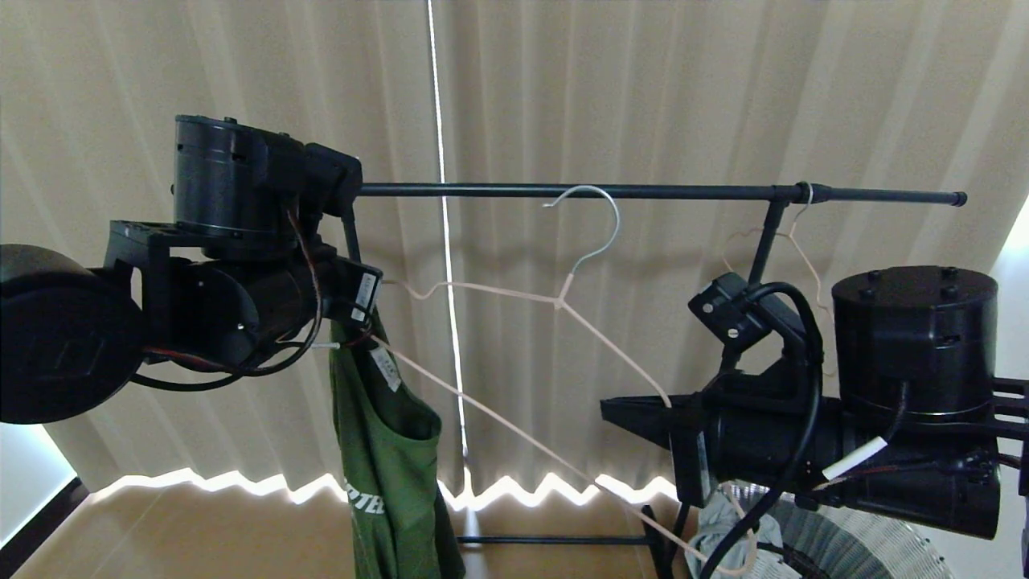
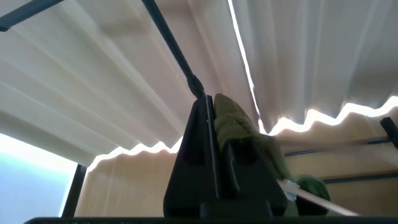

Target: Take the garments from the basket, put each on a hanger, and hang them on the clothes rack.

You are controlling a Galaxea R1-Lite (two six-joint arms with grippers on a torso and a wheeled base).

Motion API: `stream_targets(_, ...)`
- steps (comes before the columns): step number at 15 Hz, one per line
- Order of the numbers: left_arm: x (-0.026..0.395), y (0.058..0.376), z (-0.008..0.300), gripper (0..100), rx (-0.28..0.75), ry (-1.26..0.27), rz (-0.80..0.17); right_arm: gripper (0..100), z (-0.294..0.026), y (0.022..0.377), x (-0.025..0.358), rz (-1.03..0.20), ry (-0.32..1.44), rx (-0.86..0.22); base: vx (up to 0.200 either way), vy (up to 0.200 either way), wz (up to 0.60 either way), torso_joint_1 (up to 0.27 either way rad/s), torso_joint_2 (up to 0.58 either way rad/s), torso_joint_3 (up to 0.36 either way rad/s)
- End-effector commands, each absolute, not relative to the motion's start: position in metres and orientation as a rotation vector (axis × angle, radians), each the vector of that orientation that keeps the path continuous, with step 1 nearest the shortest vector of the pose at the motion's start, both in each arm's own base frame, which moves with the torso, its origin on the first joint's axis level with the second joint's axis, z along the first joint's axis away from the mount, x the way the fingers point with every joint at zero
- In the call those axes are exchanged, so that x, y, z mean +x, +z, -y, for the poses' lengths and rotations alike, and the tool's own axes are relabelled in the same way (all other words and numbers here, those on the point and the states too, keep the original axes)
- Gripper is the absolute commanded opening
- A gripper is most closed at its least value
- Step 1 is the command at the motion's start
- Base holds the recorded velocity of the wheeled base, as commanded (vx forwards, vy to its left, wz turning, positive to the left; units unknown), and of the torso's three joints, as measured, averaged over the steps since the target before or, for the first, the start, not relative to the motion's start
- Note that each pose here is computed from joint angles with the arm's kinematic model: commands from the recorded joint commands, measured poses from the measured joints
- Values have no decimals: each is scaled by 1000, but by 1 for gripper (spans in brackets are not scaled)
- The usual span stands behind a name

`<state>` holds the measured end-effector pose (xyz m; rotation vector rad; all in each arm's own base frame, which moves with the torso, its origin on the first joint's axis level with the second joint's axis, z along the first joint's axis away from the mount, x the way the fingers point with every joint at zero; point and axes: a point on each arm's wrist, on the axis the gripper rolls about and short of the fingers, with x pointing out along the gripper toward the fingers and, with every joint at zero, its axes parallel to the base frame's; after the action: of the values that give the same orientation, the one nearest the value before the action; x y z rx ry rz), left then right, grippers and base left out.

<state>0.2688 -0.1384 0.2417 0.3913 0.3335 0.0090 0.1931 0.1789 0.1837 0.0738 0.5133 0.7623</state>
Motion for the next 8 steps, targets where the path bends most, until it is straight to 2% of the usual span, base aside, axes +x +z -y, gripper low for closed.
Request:
stream_targets(1,266,243,141,0,390,0,-328,0,-187,180,200,-530,759,80,0,0,0,0,0,0)
stream_targets(8,247,253,155,0,381,-72,-287,0,-224,169,223,-561,733,93,0,0,0,0,0,0)
